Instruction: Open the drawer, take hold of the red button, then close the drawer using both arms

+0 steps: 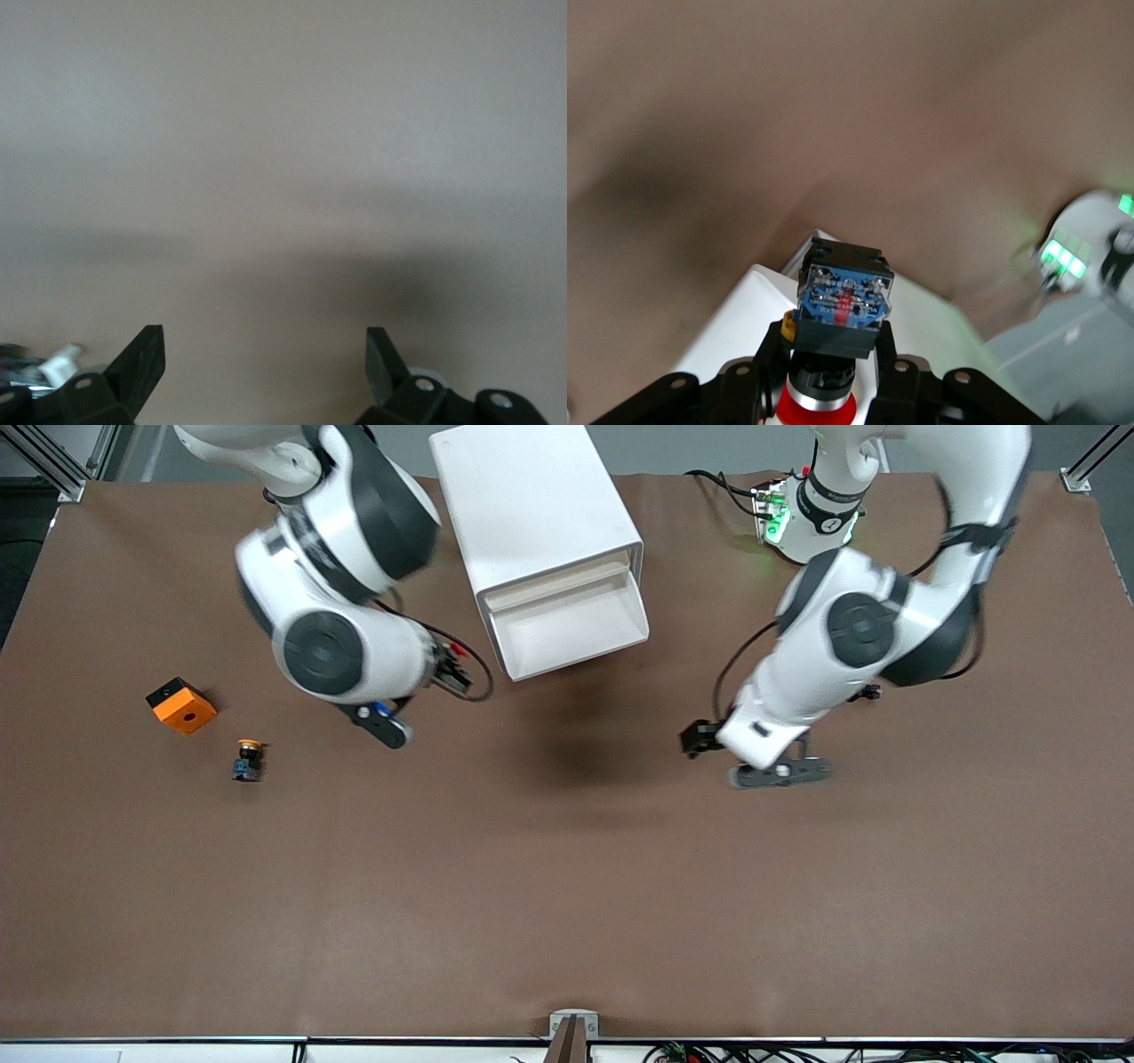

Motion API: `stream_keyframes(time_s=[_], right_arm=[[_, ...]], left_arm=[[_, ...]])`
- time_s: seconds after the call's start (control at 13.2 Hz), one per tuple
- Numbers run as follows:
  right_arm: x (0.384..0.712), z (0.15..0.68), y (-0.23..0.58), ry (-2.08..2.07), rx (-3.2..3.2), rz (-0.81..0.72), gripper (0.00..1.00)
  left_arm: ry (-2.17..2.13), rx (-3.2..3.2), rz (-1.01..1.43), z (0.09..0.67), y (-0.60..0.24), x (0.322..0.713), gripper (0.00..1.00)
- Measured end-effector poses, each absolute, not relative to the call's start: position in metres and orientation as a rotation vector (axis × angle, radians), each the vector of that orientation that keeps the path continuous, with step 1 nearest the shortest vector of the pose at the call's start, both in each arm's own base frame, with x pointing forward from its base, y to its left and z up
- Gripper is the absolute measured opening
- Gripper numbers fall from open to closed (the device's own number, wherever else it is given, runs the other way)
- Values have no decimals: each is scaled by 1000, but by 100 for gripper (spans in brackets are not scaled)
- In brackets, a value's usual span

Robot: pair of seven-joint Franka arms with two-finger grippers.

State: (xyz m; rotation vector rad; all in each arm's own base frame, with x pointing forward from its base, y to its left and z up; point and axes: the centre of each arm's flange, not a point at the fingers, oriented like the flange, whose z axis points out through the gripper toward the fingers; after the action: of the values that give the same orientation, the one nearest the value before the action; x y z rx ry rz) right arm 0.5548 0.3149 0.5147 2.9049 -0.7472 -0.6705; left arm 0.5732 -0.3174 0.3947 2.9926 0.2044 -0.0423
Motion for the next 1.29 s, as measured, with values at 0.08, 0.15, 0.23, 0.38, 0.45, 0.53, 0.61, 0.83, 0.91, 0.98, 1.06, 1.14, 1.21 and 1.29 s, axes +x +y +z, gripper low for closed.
stream_keyframes(time_s=[0.08,0.15,0.23,0.38,0.45,0.53,0.61,0.83,0.91,0.98,1.06,1.14,1.21,1.29], right_arm=[[556,531,292,-610,2979,-657,43],[558,542,265,-481,3038,-653,43],[560,546,238,-368,3076,-649,43],[560,543,198,-205,3095,-584,43],[556,538,189,-148,3089,-546,43],[551,532,184,-96,3080,-511,43],[547,524,180,-54,3070,-479,43],[542,490,161,41,3053,-414,43],[542,478,152,66,3057,-405,43],[543,468,140,89,3065,-401,43],[545,458,128,108,3073,-398,43],[546,449,116,120,3080,-393,43],[548,441,107,127,3084,-383,43],[549,435,99,129,3082,-371,43]], left_arm=[[210,3013,-52,380,-339,564,100],[203,3034,-69,366,-359,553,100],[189,3045,-91,352,-376,543,100],[186,3048,-138,327,-401,528,96],[208,3049,-160,317,-410,521,96],[245,3051,-178,310,-420,513,98],[279,3052,-190,306,-429,506,99],[311,3059,-204,303,-452,485,100],[316,3063,-209,302,-456,480,100],[320,3067,-216,300,-459,475,100],[329,3075,-228,298,-463,469,100],[343,3088,-246,294,-467,461,100],[358,3101,-262,291,-472,453,100],[369,3110,-273,290,-477,445,100]])
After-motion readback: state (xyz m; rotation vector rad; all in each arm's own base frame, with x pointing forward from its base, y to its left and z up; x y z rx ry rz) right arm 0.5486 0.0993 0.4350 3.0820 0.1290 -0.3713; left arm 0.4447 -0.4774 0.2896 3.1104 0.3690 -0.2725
